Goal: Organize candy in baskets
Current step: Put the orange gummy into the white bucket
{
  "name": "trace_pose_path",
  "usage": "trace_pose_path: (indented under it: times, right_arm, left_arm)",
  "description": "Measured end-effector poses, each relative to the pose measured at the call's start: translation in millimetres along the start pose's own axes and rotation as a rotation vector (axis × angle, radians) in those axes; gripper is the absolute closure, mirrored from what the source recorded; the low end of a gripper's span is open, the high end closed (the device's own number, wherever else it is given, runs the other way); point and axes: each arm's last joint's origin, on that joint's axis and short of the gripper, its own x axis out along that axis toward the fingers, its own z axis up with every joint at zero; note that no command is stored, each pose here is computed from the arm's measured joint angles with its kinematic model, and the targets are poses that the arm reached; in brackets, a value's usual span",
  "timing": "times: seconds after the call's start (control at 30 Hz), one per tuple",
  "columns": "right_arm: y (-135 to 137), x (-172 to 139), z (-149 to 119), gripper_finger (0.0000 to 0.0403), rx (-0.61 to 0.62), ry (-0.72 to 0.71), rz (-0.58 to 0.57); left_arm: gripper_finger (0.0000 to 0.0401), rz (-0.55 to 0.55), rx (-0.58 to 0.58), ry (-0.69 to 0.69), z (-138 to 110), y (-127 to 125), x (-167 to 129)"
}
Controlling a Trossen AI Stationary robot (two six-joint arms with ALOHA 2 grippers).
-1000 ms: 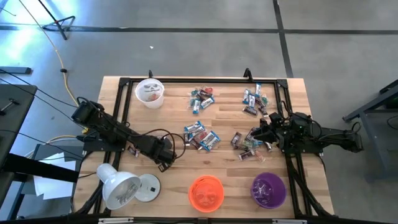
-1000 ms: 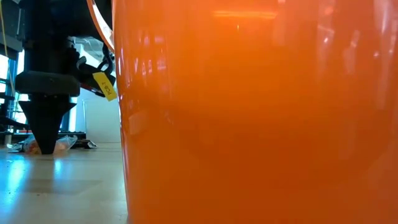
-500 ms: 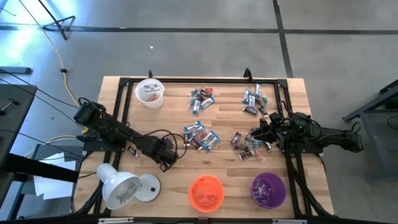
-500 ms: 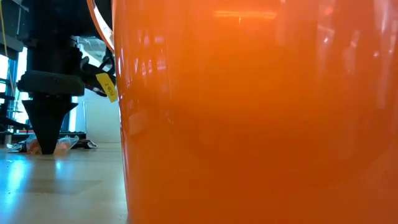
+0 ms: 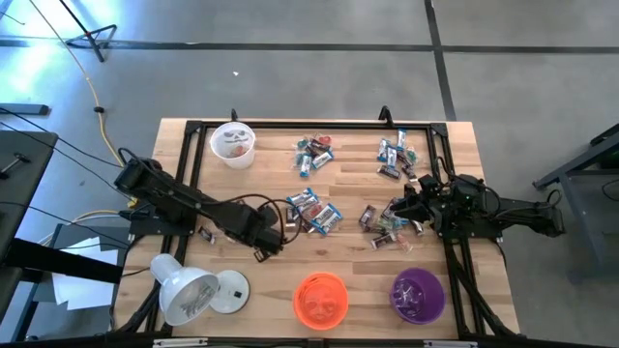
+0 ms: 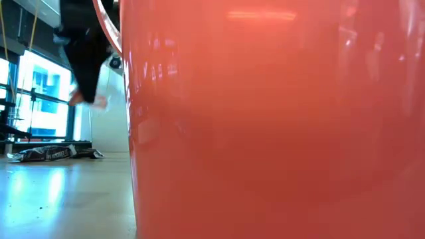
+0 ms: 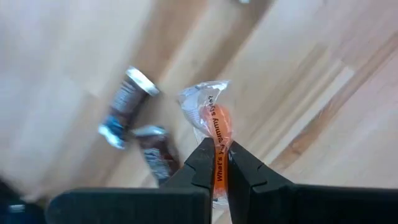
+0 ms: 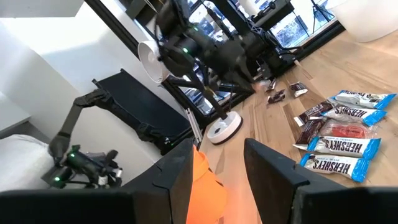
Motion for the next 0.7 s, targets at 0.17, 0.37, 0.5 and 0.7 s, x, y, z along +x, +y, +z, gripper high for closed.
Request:
trace_pose_path:
  times: [0.17,0.37,0.5,0.7]
  right_arm:
    - [0.0,0.0,0.0,0.0265,0.000,0.000,0.000]
    - [0.0,0.0,0.0,0.0265,0.000,0.000,0.000]
    - [0.0,0.0,0.0,0.0265,0.000,0.000,0.000]
    - [0.0,0.0,0.0,0.0265,0.000,0.000,0.000]
  left_arm:
    - [0.0394,0.069,-0.011,-0.103,13.6,6.6,-36.5]
    - [0.0394,0.229,-0.075,-0.190,31.1,32.0,-64.7]
    - [0.0394,0.302,-0.122,-0.226,48.2,54.9,-67.8]
    - [0.0394,0.379,-0.165,-0.196,76.3,114.5,-68.2]
